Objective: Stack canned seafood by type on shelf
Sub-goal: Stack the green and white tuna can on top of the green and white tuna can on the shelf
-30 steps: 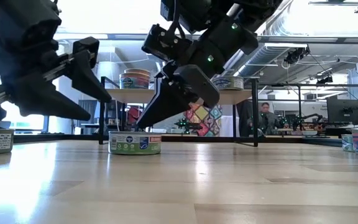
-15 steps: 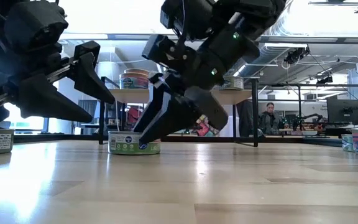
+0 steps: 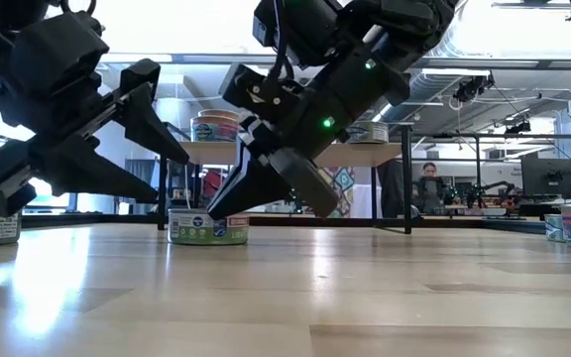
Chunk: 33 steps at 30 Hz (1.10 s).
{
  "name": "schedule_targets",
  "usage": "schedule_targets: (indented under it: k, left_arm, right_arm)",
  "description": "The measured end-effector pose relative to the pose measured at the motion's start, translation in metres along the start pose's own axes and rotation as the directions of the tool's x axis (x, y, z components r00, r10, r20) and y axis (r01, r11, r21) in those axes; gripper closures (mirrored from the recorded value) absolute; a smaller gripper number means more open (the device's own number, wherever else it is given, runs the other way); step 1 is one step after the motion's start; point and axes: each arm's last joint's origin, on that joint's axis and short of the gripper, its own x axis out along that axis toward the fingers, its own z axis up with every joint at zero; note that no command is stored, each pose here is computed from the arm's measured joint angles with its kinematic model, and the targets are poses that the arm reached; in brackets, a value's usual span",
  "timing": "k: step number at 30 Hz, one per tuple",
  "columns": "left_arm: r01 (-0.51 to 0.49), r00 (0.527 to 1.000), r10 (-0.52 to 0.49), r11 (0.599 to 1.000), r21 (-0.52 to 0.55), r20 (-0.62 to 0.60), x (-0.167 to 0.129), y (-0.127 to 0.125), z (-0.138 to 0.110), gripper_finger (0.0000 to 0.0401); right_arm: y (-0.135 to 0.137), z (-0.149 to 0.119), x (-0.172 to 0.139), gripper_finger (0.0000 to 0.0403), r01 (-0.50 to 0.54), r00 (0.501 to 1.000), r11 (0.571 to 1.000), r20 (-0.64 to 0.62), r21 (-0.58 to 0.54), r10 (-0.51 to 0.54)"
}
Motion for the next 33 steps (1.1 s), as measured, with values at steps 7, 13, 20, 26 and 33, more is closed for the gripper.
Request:
schedule_targets:
  k: [7,13,20,26,33]
  left_arm:
    - [0.005,1.000,-0.005,0.999,0.050,-0.004,0.000,-0.001,0.000,0.0172]
    - [-0.010,1.000,0.011,0.998,0.061,-0.020,0.000,-0.001,-0.001,0.0172]
    - [-0.027,0.998,0.031,0.997,0.072,-0.054,0.001,-0.001,-0.004,0.0172]
    - [-0.066,0.978,0.087,0.991,0.116,-0.189,0.016,-0.006,-0.020,0.0172]
    - [-0.186,0.958,0.198,0.980,0.074,-0.208,0.031,-0.009,-0.023,0.0171]
  right_arm:
    - [-0.004,0.009,-0.003,0.0401,-0.009,1.000,0.997,-0.006,0.073,0.009]
    - [-0.010,0.021,-0.008,0.0402,-0.023,0.999,0.995,-0.035,0.097,0.026]
    - [-0.022,0.034,-0.014,0.0402,0.020,0.997,0.992,-0.077,0.127,-0.010]
    - [-0.029,0.041,-0.017,0.0403,0.024,0.997,0.991,-0.077,0.129,-0.014]
    - [-0.031,0.044,-0.018,0.0403,0.030,0.997,0.992,-0.071,0.124,-0.021]
